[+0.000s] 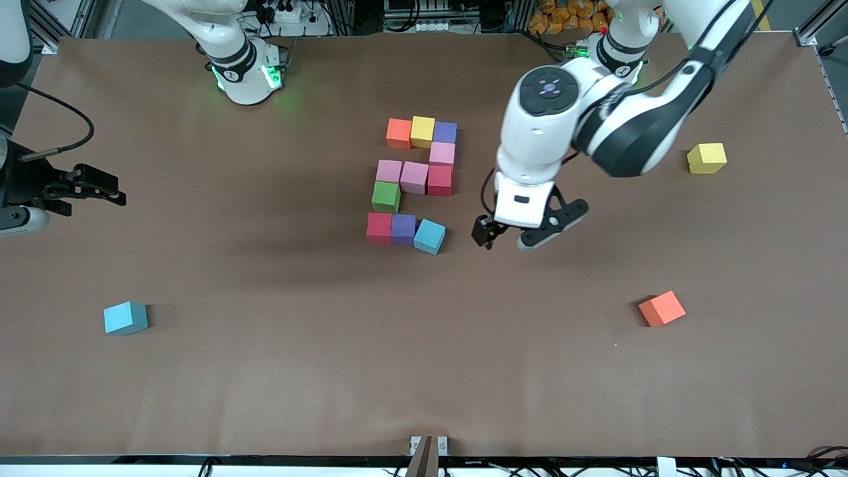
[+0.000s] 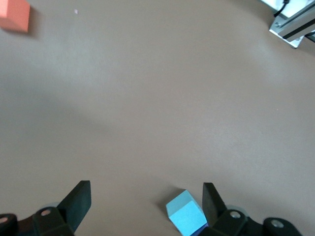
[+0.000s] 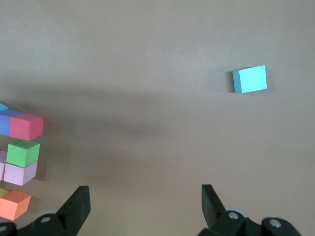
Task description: Form number 2 with 11 blocks
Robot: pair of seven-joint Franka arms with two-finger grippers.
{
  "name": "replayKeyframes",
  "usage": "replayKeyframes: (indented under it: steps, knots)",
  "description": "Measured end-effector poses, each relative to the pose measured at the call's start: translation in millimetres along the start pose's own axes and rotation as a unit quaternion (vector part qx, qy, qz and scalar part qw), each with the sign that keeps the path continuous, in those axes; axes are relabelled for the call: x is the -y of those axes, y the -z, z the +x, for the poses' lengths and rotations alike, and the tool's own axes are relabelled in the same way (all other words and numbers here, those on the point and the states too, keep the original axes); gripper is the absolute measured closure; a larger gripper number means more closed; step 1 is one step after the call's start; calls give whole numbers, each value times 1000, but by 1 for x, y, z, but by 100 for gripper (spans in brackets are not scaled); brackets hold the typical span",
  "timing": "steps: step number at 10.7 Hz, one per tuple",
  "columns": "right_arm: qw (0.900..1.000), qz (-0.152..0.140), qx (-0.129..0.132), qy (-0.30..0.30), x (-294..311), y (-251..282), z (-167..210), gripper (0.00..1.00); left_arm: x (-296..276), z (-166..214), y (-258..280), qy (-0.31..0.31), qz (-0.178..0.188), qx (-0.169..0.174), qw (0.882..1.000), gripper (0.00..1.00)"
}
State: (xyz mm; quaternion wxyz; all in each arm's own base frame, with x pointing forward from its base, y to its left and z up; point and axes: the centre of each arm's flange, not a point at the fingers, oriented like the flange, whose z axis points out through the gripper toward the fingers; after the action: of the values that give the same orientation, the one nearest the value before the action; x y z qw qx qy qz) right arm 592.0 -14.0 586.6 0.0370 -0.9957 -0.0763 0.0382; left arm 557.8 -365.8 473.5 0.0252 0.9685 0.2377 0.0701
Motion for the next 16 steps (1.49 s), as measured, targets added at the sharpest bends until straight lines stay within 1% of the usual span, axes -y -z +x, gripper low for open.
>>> replayKeyframes:
  steps: [1,3,6,8,12,14,15,16]
  knots:
    - [1000,0,0,0,0,0,0,0,11,12,10,-24,2,4,1000,0]
    - [1000,0,0,0,0,0,0,0,38,39,23,-71,20,14,997,0]
    - [1000,0,0,0,0,0,0,0,82,69,57,-148,39,27,988,0]
    - [1000,0,1,0,0,0,0,0,112,88,83,-182,41,31,982,0]
    - [1000,0,1,0,0,-1,0,0,169,117,116,-212,42,48,975,0]
    - [1000,0,1,0,0,-1,0,0,192,122,126,-208,56,59,975,0]
    - [1000,0,1,0,0,-1,0,0,202,122,131,-202,57,66,976,0]
    - [1000,0,1,0,0,-1,0,0,212,122,137,-203,50,71,975,0]
